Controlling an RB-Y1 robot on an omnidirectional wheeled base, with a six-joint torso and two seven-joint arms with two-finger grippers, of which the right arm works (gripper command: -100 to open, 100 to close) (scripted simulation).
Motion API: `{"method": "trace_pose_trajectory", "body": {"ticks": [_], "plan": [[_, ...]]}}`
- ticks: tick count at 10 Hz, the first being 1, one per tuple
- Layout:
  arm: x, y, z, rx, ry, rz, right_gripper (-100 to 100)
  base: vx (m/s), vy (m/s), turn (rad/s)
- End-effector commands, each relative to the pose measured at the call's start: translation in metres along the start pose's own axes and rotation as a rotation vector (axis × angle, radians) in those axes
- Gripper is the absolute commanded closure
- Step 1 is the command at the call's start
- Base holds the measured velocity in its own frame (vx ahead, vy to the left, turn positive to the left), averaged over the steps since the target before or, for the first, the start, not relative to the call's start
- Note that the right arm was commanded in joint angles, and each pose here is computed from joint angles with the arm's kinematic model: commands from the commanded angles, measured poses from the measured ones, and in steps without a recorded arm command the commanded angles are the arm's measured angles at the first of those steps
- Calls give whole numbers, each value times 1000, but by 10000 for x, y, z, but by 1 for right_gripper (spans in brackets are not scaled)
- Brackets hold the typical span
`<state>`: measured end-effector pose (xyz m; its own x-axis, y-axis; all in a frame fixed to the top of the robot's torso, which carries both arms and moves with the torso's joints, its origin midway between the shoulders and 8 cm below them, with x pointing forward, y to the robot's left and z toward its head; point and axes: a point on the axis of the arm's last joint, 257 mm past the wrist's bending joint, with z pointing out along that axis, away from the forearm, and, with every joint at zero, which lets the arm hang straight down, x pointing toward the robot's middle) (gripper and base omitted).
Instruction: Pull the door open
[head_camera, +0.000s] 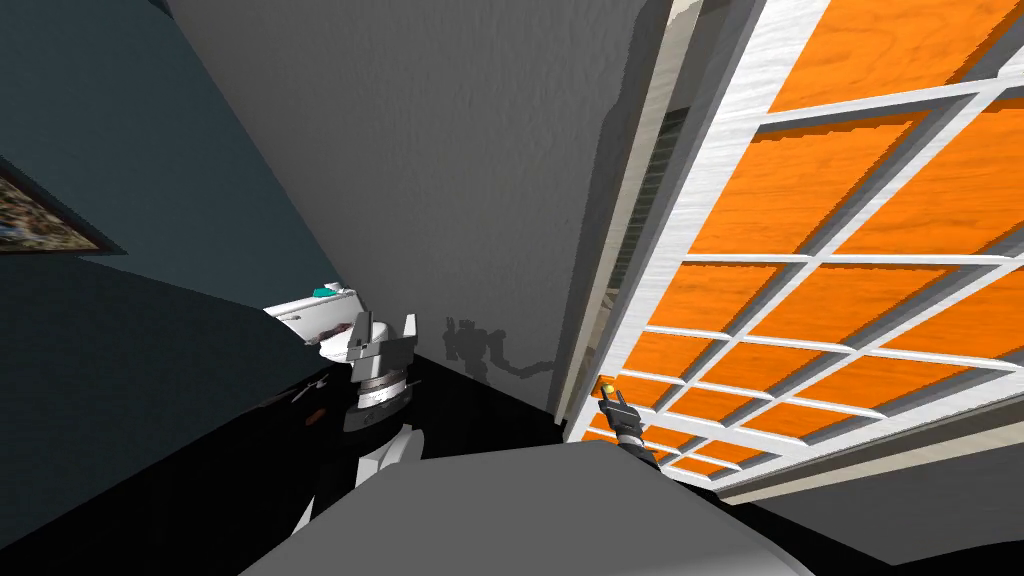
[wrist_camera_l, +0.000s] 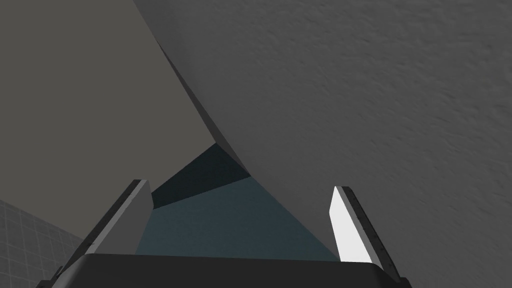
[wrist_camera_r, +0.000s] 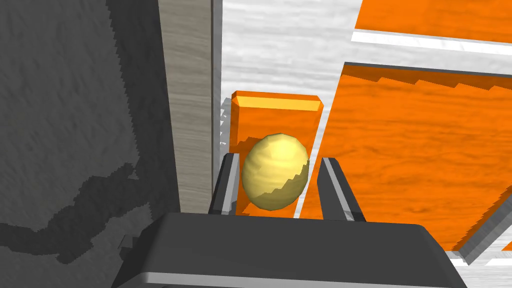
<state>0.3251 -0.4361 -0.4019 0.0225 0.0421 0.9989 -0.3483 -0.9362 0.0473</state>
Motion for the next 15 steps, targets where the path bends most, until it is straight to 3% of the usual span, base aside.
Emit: {"method": "trace_pose_trajectory", "body": {"ticks": [1,11,15], "plan": [[-21,136,-34,-19,-10,-12,100,-207,3,10],[56,280,56,-10,2,-46,100,-219,-13,26],[96,341,109,-5,9,-59,100,-109,-43,49]]}}
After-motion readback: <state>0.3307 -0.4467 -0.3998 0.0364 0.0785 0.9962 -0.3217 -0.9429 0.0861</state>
